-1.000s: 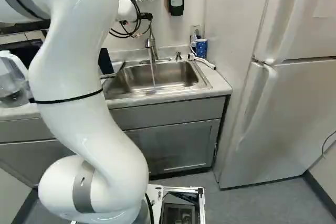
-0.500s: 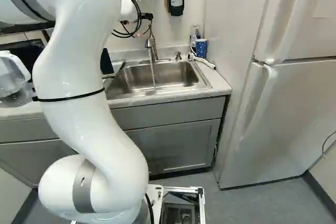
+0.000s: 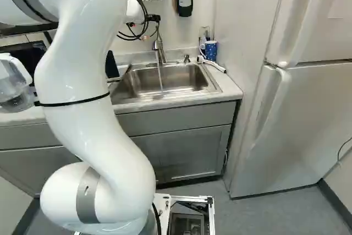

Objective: Rinse the cup and place it in the tray

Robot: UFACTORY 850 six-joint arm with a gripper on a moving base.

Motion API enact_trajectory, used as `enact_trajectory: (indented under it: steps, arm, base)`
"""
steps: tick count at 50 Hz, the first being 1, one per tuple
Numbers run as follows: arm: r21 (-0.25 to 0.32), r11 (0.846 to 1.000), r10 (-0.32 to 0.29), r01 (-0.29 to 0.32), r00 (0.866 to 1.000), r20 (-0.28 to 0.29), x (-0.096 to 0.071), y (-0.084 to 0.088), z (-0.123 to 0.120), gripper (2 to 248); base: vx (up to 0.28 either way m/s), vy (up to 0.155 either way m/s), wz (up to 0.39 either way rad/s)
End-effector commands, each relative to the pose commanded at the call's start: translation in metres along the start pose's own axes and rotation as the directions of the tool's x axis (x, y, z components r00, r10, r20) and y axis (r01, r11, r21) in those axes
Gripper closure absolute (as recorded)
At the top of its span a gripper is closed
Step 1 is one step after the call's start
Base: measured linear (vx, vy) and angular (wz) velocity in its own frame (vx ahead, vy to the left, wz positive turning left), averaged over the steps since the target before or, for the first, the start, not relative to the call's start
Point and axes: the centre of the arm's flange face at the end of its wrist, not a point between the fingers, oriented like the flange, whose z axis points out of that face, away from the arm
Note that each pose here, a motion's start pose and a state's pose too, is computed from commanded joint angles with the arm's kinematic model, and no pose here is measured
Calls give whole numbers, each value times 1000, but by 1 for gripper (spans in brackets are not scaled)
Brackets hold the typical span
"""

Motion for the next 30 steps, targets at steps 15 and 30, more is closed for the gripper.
enact_trajectory:
  steps: [15,30]
  arm:
    - [1,1000,0,0,1000,8,-4,0,1,3]
    - [1,1000,0,0,1000,8,-4,0,1,3]
  base:
    - [0,0,0]
    - [0,0,0]
